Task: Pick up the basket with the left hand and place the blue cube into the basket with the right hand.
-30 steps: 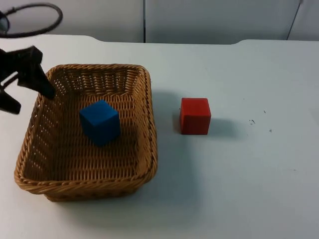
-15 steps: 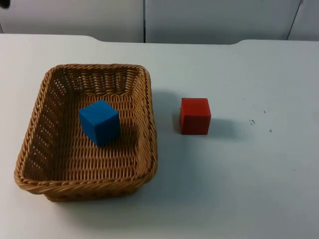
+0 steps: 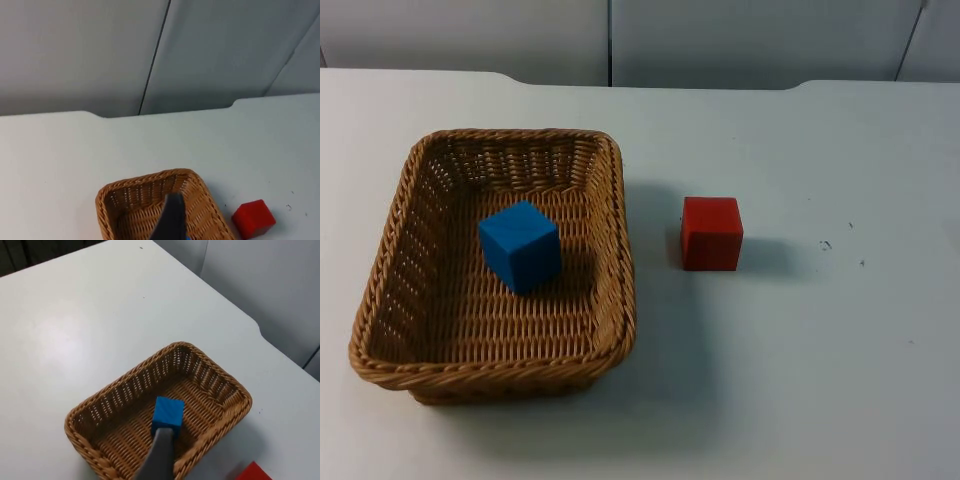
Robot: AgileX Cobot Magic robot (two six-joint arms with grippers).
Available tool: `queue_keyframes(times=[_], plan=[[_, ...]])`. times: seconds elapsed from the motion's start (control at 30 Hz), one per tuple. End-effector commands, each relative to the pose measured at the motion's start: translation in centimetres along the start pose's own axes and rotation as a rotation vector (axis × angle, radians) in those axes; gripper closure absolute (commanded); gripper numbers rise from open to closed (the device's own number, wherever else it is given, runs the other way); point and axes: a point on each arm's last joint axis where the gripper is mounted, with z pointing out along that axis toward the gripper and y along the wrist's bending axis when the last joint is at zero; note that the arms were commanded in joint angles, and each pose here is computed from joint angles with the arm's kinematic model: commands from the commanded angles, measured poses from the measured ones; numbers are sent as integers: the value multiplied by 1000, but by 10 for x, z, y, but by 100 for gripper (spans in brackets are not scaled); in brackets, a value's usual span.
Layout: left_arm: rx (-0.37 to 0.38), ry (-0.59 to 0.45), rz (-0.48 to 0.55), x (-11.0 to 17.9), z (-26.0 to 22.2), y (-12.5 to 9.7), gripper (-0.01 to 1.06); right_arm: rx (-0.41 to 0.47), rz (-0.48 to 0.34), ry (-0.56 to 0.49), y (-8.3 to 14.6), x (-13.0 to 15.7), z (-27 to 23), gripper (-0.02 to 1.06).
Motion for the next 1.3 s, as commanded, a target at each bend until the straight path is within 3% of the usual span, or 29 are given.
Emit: queue_keyframes(times=[0.0, 0.13, 0.37, 0.7, 0.97, 1.13, 1.27], plan=[[4, -56, 10, 11, -17, -11, 31, -7, -6, -62, 3, 11, -8, 25], [2, -93, 43, 40, -39, -25, 31, -18, 1, -97, 7, 38, -22, 25], [-48, -89, 133, 89, -62, -35, 31, -23, -27, -65, 11, 72, -28, 25], [-172, -36, 32, 160, -78, -33, 31, -46, -31, 30, 20, 115, -8, 25], [-282, -187, 53, 166, -112, -42, 31, -62, -22, 100, 23, 130, -3, 25], [-323, -63, 8, 181, -120, -34, 31, -72, -16, 151, 26, 151, -3, 25], [-338, -6, 40, 185, -122, -27, 31, -81, 11, 138, 28, 171, -16, 25]])
